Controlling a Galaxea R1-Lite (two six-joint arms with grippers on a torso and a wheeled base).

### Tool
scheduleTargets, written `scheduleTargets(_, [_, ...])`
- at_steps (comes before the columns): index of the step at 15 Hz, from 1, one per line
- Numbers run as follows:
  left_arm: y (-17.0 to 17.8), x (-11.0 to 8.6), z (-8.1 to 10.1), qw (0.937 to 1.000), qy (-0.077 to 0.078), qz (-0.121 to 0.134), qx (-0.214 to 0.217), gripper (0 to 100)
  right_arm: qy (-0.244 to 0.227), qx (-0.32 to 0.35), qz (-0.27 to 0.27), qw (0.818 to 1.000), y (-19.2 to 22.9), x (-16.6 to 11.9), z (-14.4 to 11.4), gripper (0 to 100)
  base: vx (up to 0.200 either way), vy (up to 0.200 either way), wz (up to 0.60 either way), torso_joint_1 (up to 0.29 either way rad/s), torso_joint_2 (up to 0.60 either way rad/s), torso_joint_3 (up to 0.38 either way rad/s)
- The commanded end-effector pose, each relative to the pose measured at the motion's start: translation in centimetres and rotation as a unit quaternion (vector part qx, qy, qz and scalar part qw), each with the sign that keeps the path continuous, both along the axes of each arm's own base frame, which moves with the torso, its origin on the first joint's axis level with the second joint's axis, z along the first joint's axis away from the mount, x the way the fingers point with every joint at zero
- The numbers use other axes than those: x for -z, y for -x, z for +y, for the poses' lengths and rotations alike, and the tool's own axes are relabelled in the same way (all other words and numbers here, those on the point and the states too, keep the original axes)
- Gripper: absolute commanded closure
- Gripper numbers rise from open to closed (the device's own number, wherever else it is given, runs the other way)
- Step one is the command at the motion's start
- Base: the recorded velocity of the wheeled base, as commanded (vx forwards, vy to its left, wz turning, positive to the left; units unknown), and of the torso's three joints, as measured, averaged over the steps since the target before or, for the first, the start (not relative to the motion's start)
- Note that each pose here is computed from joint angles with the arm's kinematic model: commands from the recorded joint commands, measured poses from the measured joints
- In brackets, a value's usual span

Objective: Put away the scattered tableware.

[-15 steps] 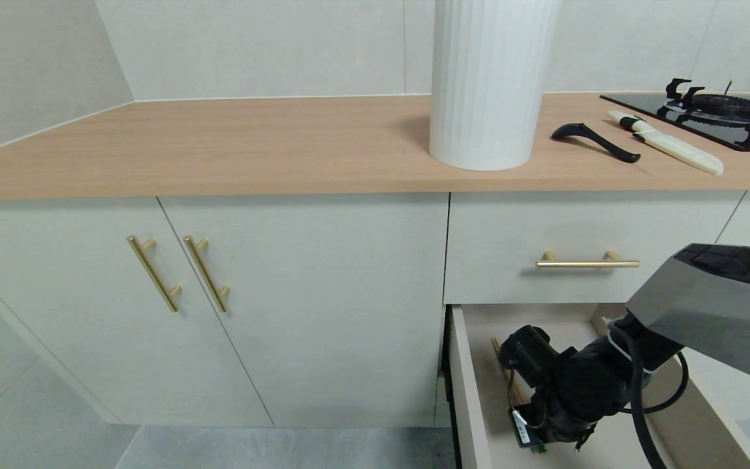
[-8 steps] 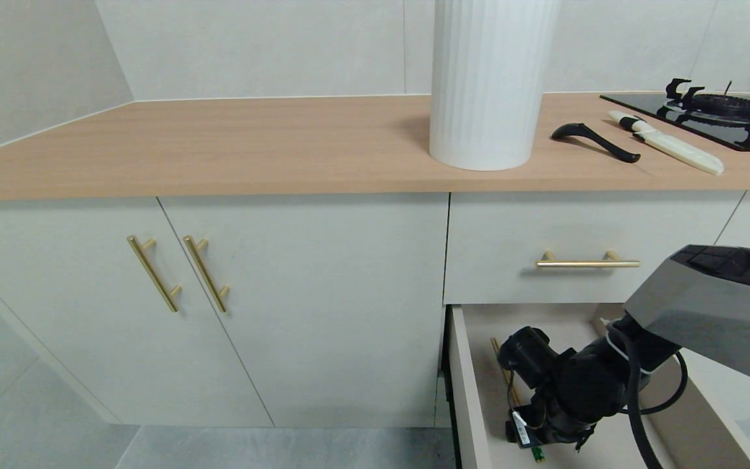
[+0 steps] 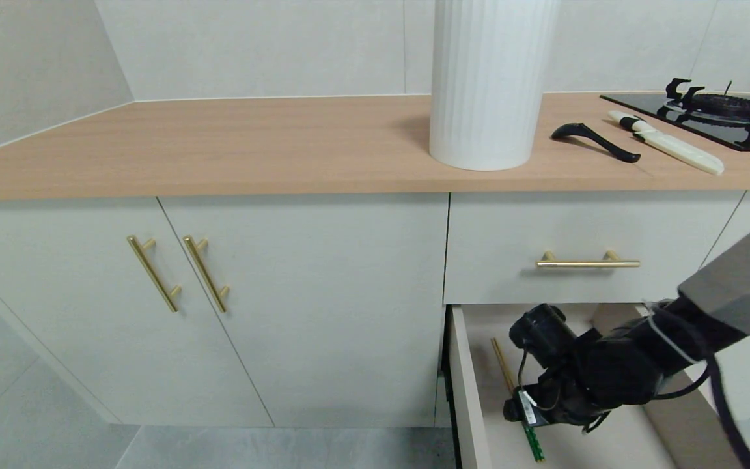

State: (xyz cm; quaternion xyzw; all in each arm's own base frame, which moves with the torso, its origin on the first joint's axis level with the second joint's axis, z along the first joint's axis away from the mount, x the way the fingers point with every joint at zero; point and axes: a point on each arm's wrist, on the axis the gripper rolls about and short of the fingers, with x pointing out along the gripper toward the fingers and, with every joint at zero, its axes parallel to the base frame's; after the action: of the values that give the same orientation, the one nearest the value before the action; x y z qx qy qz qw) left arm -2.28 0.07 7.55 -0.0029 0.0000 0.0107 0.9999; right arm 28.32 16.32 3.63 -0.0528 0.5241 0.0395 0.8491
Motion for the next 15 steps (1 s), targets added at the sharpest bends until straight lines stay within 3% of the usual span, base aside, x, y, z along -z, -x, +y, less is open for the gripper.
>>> scheduleTargets(1, [0.0, 0.0, 0.0, 1.0, 0.0, 0.0, 0.0, 0, -0.052, -0.007, -0.105, 0.993, 2.1, -8.0, -1.8, 0, 0.0, 0.0, 0.0, 0.0, 0.0, 0.0])
scheduleTargets(4, [0.0, 0.0, 0.0, 1.0, 0.0, 0.0, 0.0, 0, -0.075, 0.008, -0.177, 0.981, 3.7, -12.3, -3.2, 0, 0.0, 0.0, 0.0, 0.0, 0.0, 0.0])
scheduleTargets(8, [0.0, 0.0, 0.0, 1.0, 0.0, 0.0, 0.0, 0, -0.059, 0.037, -0.251, 0.965, 4.6, -15.9, -6.2, 0, 0.0, 0.0, 0.0, 0.0, 0.0, 0.0])
scheduleTargets(15, [0.0, 0.0, 0.0, 1.0, 0.0, 0.0, 0.0, 0, -0.055, 0.038, -0.289, 0.955, 5.9, -17.9, -7.5, 0, 0.0, 0.0, 0.0, 0.0, 0.0, 0.0])
